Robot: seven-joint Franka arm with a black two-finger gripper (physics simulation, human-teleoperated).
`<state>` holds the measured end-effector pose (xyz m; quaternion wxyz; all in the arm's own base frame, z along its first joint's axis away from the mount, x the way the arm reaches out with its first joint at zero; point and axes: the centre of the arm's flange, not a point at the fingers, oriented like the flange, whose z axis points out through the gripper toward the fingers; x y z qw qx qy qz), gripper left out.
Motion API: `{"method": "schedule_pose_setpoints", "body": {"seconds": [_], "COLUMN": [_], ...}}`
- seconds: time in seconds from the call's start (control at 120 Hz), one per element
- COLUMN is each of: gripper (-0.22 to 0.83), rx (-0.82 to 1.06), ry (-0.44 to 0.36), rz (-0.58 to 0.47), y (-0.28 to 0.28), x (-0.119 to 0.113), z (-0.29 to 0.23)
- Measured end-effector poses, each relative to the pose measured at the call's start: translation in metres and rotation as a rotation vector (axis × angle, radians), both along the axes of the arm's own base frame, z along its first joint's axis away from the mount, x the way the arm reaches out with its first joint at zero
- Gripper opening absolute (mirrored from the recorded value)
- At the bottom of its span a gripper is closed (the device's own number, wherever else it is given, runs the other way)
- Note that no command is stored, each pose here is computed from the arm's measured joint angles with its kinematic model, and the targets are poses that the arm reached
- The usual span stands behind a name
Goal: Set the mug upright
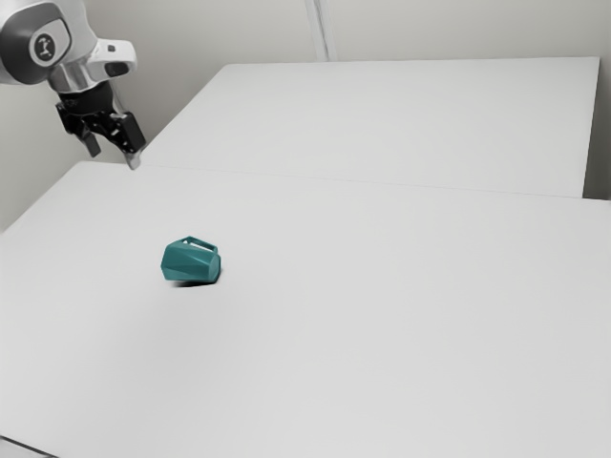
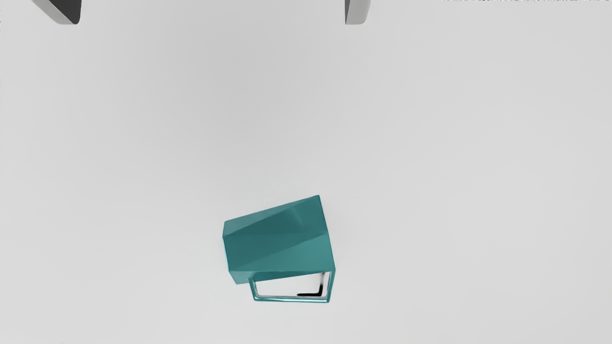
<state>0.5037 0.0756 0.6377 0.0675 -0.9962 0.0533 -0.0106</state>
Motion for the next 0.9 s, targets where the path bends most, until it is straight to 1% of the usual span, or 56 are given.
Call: {"method": "schedule_pose_setpoints", "body": {"seconds": [0.175, 0.258, 0.392, 0.533, 0.625, 0.742, 0.9], "gripper": [0.62, 0.62, 0.62, 0.62, 0.62, 0.62, 0.62], "rx": [-0.002, -0.006, -0.040, -0.232, -0.355, -0.473, -0.557], "ry": [-0.002, -0.001, 0.027, 0.041, 0.051, 0.073, 0.088], "rz": [0.046, 0.087, 0.138, 0.287, 0.350, 0.372, 0.347], "y": [0.004, 0.016, 0.028, 0.079, 0.110, 0.140, 0.167], "x": [0.001, -0.001, -0.003, -0.013, -0.016, -0.013, -0.001], "z": [-0.003, -0.005, -0.022, -0.051, -0.075, -0.113, -0.165]}}
